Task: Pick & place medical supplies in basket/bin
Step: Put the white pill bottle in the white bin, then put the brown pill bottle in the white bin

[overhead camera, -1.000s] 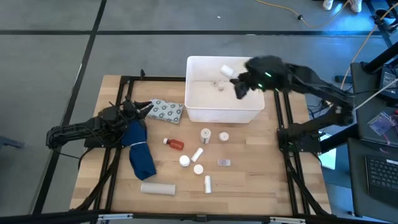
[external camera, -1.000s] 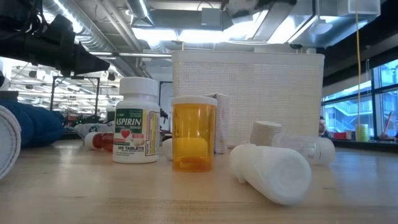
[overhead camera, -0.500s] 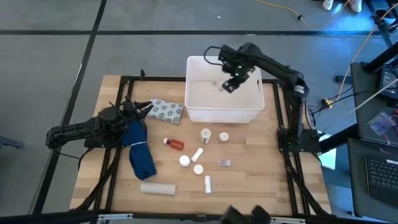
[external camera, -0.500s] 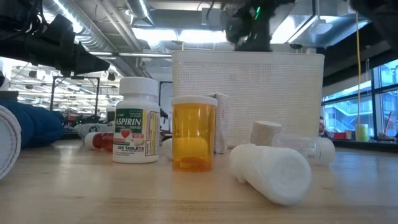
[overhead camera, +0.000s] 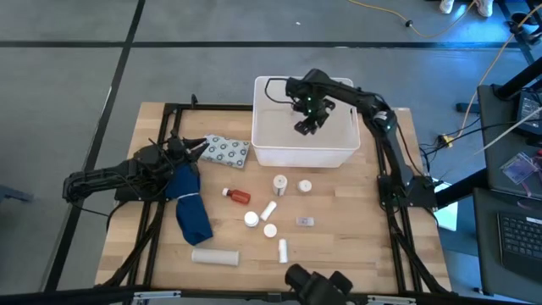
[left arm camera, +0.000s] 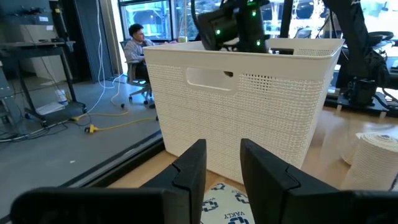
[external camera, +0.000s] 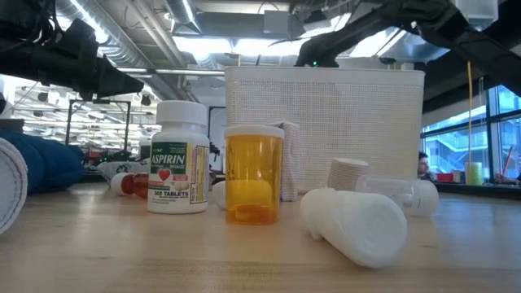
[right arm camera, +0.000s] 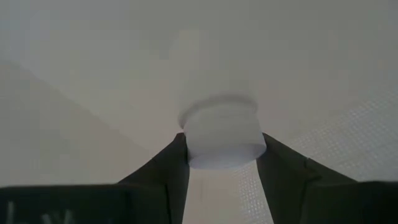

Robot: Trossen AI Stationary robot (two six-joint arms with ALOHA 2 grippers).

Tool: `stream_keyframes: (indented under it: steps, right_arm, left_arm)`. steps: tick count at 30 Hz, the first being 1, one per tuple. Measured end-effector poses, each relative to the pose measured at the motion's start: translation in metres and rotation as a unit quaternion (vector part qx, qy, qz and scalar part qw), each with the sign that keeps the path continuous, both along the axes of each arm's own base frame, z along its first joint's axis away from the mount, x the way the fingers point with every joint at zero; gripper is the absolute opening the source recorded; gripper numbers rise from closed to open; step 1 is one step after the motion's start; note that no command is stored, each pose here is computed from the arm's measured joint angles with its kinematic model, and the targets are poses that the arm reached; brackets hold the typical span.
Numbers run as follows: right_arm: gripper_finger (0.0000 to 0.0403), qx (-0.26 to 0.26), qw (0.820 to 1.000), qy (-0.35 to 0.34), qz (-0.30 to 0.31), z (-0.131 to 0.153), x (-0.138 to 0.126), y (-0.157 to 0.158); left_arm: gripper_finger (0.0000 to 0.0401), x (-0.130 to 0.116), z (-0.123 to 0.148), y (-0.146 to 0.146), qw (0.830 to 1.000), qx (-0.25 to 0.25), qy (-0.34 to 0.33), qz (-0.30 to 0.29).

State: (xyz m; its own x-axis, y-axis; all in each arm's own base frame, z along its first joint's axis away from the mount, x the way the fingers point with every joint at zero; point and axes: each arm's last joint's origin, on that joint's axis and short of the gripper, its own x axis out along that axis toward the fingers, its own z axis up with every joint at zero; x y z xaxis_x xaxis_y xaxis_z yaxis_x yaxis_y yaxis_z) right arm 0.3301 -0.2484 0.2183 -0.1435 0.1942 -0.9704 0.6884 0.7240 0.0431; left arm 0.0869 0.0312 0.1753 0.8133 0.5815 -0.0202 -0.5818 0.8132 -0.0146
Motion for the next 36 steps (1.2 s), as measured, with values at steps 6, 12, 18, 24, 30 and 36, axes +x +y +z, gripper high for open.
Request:
stream_keyframes:
  steps: [6,12,18,24,30,36]
  right_arm:
    - [0.0158,0.010,0.999,0.025,0.019,-0.021,0.006,-0.001]
    - [0.0159,0.023,0.999,0.042,0.026,-0.034,0.009,-0.001]
    - [0.0161,0.027,0.998,0.036,0.049,-0.039,0.011,-0.002]
    - [0.0186,0.027,0.998,0.036,0.047,-0.039,0.011,-0.002]
    - [0.0221,0.038,0.998,0.029,0.028,-0.039,0.011,-0.001]
    - [0.0272,0.037,0.999,0.031,0.024,-0.039,0.011,-0.001]
  left_arm:
    - [0.0092,0.000,0.000,0.000,1.000,0.000,0.000,0.000]
    - [0.0092,0.000,0.000,0.000,1.000,0.000,0.001,0.000]
    - [0.0092,0.000,0.000,0.000,1.000,0.000,0.000,0.000]
    - [0.0092,0.000,0.000,0.000,1.000,0.001,0.001,0.001]
    - [0.0092,0.000,0.000,0.000,1.000,0.001,0.001,0.001]
    - [0.0092,0.000,0.000,0.000,1.000,0.001,0.001,0.001]
